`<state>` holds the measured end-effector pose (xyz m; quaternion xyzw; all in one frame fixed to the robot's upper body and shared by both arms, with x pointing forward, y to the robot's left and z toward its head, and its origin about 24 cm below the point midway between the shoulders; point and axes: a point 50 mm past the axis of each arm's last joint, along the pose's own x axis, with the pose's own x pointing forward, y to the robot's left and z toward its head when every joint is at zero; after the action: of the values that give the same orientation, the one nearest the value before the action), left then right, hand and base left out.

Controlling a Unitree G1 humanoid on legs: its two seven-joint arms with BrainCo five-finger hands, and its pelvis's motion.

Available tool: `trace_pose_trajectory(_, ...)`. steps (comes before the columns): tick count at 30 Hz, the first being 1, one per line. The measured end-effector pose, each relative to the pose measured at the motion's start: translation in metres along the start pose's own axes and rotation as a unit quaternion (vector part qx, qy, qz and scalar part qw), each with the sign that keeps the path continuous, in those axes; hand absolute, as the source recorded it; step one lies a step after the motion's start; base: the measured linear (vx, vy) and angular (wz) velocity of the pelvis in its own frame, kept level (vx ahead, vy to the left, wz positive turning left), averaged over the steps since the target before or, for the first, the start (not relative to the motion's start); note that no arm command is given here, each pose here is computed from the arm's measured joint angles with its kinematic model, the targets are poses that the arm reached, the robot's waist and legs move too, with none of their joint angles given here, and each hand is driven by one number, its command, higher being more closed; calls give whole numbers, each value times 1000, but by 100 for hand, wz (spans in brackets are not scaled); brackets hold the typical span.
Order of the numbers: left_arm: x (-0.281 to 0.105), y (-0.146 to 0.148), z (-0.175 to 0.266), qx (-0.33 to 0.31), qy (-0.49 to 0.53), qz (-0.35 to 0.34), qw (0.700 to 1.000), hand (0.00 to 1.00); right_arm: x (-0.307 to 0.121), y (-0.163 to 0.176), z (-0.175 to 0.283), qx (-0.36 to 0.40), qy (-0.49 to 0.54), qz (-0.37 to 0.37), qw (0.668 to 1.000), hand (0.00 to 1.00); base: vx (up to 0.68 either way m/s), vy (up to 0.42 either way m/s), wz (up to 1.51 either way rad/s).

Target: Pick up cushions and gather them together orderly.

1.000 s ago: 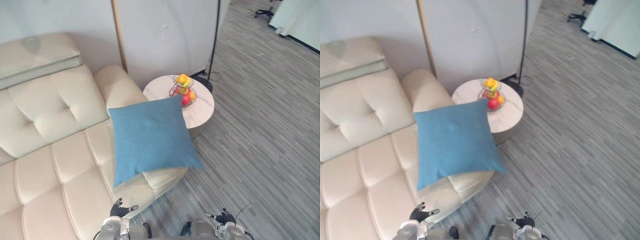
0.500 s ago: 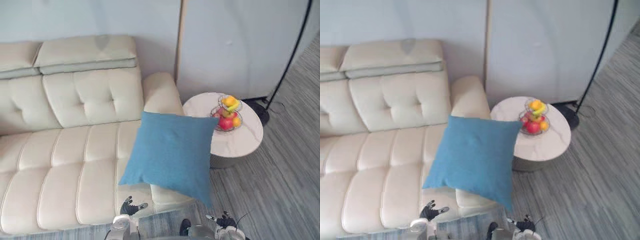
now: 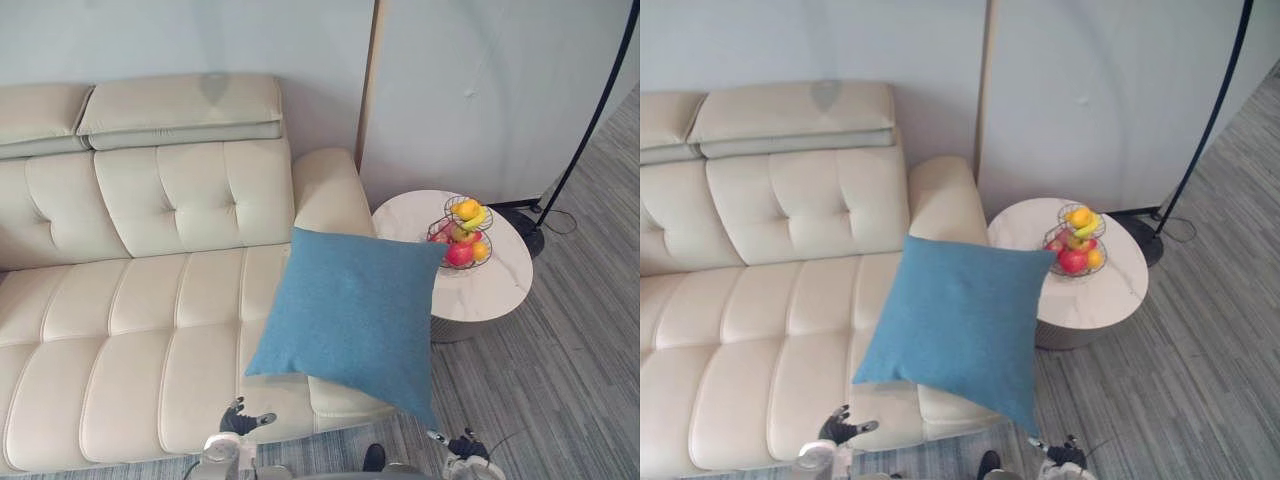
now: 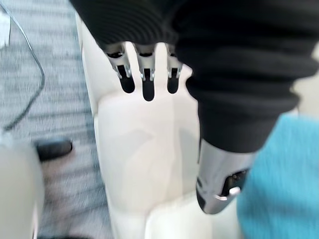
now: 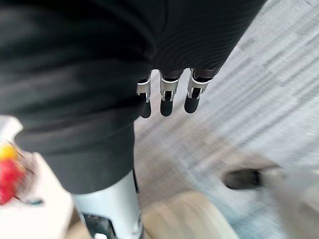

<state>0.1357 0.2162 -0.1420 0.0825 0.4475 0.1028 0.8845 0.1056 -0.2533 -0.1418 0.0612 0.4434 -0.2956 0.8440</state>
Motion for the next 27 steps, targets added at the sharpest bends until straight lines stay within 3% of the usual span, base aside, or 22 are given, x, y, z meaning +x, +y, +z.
trace_pose_trajectory(4, -1, 41, 8, -30, -27, 58, 998, 0, 1, -26, 54, -2, -109, -23, 994, 0, -132, 16, -9)
trace_pose_trajectory(10, -6, 56, 31, -55, -89, 79, 991, 0, -15, -31, 113, -24, -242, -1, 970, 0, -83, 3, -11)
trace_pose_trajectory(19, -11, 40, 69, -67, -168, 51, 982, 0, -27, 6, 126, -66, -285, 85, 953, 0, 66, 4, 2)
trace_pose_trajectory(27, -11, -3, 100, -42, -212, -10, 976, 0, -35, 62, 115, -74, -274, 172, 943, 0, 4, 12, 4)
